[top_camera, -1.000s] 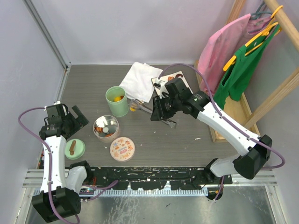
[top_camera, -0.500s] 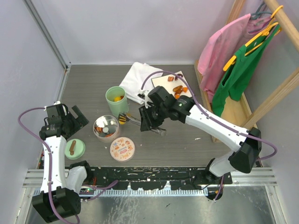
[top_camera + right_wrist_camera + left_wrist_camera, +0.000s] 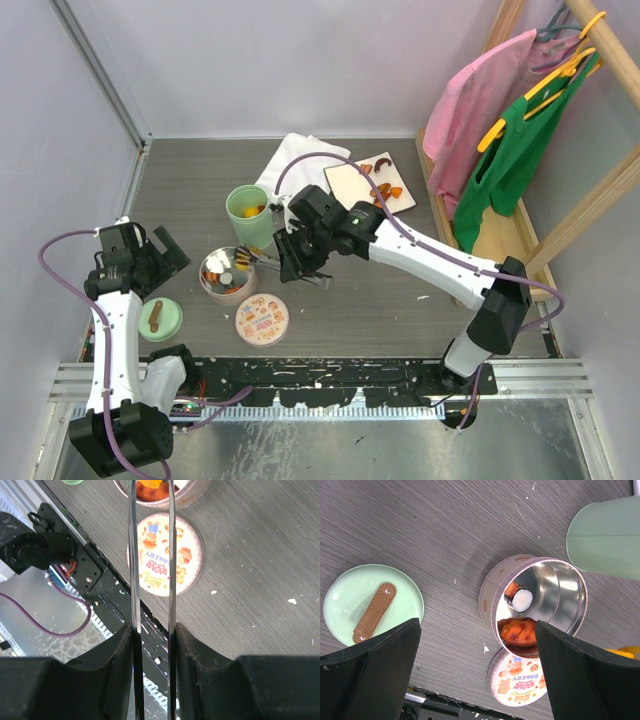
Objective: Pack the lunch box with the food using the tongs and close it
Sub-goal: Place the fake food in the packing box.
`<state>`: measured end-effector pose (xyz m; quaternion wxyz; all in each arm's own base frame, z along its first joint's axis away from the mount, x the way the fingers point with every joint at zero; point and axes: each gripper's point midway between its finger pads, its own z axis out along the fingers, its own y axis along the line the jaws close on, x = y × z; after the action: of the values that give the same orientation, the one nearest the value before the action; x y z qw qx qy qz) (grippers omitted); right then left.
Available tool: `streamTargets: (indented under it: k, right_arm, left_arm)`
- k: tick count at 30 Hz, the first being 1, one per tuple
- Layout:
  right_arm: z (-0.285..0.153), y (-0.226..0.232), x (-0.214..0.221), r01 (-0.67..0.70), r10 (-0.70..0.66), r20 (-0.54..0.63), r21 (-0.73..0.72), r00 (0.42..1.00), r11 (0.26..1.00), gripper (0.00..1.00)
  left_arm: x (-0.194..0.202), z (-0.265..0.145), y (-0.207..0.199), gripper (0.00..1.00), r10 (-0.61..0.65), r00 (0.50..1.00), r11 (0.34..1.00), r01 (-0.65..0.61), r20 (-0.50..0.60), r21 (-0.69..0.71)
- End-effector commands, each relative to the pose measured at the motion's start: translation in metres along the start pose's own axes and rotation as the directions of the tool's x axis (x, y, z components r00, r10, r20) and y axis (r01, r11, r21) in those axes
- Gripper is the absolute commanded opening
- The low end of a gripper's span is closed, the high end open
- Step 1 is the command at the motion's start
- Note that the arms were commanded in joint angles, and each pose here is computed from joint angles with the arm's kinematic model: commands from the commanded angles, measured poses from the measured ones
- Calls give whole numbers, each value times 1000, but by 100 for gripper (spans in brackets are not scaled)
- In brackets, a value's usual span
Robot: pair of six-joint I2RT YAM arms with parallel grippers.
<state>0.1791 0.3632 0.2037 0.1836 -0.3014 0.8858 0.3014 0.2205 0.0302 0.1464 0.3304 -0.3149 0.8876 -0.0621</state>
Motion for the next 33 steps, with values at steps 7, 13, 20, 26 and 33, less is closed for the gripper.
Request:
streamTargets:
  k: [7,13,20,26,33]
  right_arm:
    - [-1,17,-42,65,-68,99,37,993,997,36]
    - [9,18,-49,75,-83,96,80,992,994,36]
    - [32,10,-43,87,-94,42,150,995,985,35]
    - [55,15,-39,128,-130,-2,189,992,974,37]
    - [62,7,-57,146,-162,32,295,986,944,39]
  left_arm:
    - [-8,-1,-6,98,4,999,1000,-5,35,24]
    - [-8,-2,-6,98,4,999,1000,-5,39,26]
    - [-8,-1,-7,98,4,999,1000,-5,32,28]
    - [-8,-1,-7,98,5,999,1000,-6,35,29]
    - [-7,0,-7,98,4,1000,1000,-5,29,28]
